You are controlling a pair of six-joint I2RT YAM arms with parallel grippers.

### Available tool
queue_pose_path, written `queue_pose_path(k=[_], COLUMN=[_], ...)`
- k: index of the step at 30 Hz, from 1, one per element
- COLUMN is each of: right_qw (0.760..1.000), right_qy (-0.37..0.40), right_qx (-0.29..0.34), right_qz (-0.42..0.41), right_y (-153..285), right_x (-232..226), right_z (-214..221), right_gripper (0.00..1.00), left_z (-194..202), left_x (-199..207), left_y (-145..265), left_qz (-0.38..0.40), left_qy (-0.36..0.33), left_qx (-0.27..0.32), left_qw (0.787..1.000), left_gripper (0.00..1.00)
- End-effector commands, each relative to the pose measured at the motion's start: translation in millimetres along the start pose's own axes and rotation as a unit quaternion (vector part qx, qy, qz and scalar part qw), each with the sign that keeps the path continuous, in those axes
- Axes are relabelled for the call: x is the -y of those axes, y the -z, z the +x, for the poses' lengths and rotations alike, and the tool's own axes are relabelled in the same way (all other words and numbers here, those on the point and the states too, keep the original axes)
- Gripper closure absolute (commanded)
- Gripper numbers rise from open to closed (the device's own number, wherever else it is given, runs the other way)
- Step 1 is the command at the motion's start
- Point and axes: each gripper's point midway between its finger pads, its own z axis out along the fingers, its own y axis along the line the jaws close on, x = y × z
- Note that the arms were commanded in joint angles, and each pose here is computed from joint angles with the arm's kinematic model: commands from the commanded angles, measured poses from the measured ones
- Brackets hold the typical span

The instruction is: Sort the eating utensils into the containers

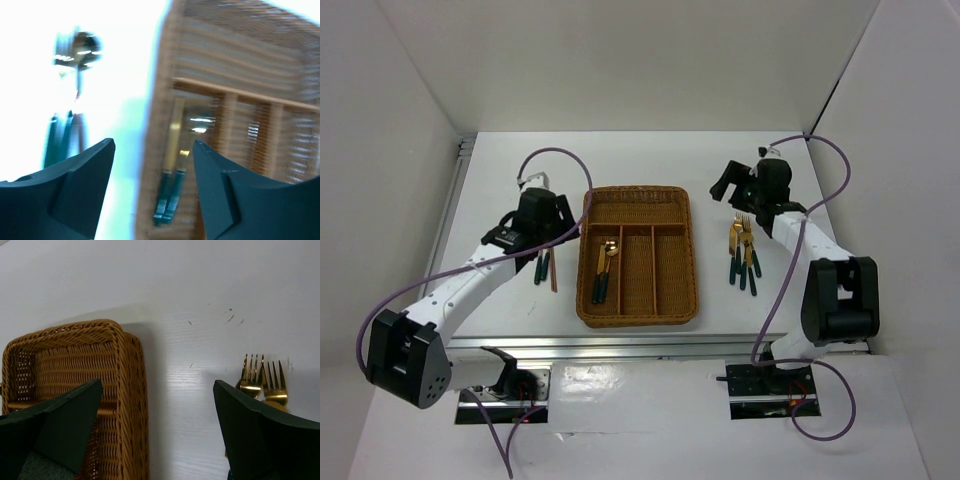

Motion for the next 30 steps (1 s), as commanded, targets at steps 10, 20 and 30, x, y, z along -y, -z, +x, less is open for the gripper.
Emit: queue_pose_path(k=[10,20,30], right_qw=[1.000,1.000,1.000], right_qy=[-0.010,-0.012,-0.010], right_qx=[0.028,0.022,0.005], right_qz=[-0.004,0.004,0.019], right_y=[35.6,28.2,15.7], right_x=[-7.2,-1.9,7.3], right_z=[-9.9,-5.1,4.9], right_gripper=[0.00,0.00,0.00], left_z=[37.1,93.6,110.1], left_x=[33.5,34.0,13.6], left_y=[2.0,-23.5,-41.9], left_qz=[0.097,0.063,-0.019], left_qy=[-0.080,-0.096,-0.098], left_qx=[-0.056,-0.127,-0.152], left_qw=[0.990,0.985,0.983], left_gripper=[0.35,0.42,0.51])
